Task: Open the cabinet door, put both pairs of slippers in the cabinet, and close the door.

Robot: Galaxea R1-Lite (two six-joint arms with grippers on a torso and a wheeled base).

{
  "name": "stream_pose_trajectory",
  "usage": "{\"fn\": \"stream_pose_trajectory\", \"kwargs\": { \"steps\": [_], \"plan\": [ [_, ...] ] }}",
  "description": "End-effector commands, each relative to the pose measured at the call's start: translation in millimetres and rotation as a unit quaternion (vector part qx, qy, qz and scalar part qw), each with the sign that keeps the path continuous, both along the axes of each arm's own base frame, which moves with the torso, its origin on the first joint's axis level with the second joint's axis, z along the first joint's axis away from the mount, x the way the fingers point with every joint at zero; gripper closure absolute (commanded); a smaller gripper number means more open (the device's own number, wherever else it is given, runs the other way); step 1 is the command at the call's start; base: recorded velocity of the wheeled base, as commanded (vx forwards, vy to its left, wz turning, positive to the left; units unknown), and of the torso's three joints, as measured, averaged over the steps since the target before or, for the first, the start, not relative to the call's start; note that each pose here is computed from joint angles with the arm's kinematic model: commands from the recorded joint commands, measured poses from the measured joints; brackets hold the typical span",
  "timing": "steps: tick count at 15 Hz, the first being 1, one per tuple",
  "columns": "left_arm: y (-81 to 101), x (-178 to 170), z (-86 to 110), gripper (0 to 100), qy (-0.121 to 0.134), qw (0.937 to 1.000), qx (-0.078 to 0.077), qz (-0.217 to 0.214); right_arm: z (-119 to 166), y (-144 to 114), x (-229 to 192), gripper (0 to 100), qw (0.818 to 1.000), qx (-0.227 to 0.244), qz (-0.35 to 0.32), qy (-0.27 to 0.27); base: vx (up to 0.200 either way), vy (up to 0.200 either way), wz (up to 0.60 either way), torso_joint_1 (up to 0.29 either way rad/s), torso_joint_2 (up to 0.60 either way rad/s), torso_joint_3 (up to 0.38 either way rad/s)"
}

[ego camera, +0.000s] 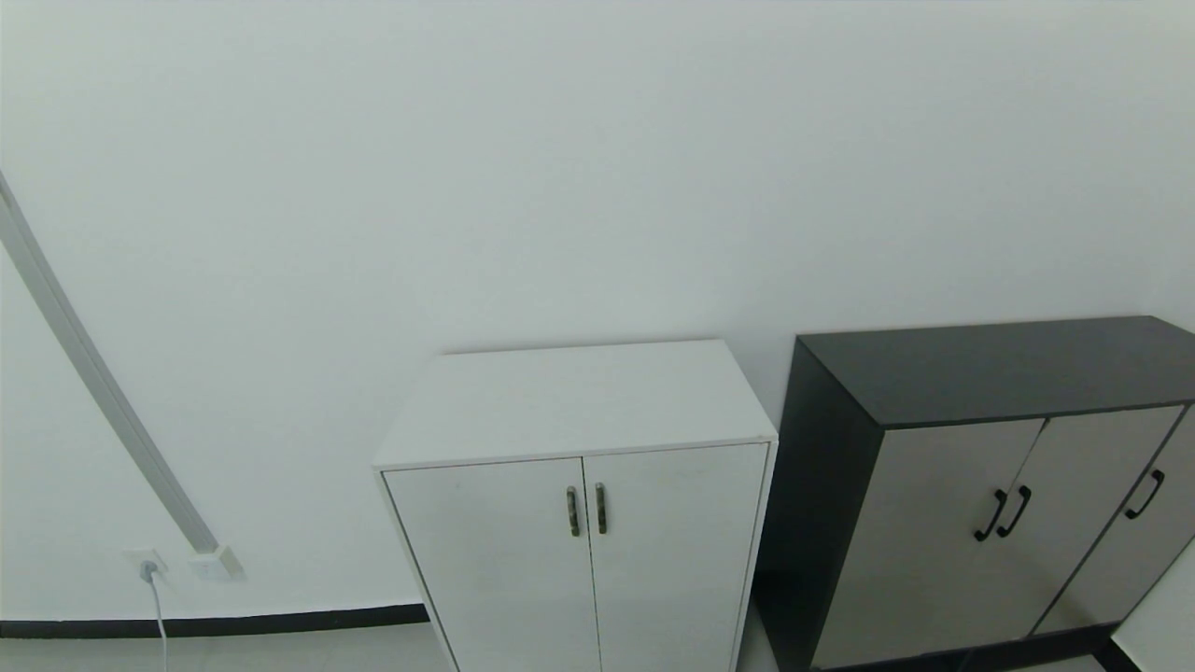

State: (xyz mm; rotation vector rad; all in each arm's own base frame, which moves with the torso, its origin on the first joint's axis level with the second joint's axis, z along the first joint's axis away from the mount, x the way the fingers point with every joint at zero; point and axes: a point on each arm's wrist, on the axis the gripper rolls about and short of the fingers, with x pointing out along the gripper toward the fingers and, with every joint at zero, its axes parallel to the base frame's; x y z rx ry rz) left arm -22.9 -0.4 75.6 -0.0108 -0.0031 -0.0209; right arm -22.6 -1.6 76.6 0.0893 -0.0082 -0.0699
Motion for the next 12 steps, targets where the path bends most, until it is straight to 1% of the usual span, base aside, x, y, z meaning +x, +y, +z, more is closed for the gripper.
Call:
{"fn": "stream_pose_trajectory", "kwargs": {
  "steps": [1,12],
  "plan": [
    [0.0,0.1,0.0,100,0.001,1.0,0.0,0.0,0.0,-0.1,-0.3,100,1.0,0.002,-0.003,-0.003,0.0,0.0,0.0,0.0,0.0,0.0],
    [0.0,0.1,0.1,100,0.0,1.0,0.0,0.0,-0.2,0.1,-0.3,100,1.0,-0.005,0.001,-0.002,0.0,0.0,0.0,0.0,0.0,0.0]
  ]
}}
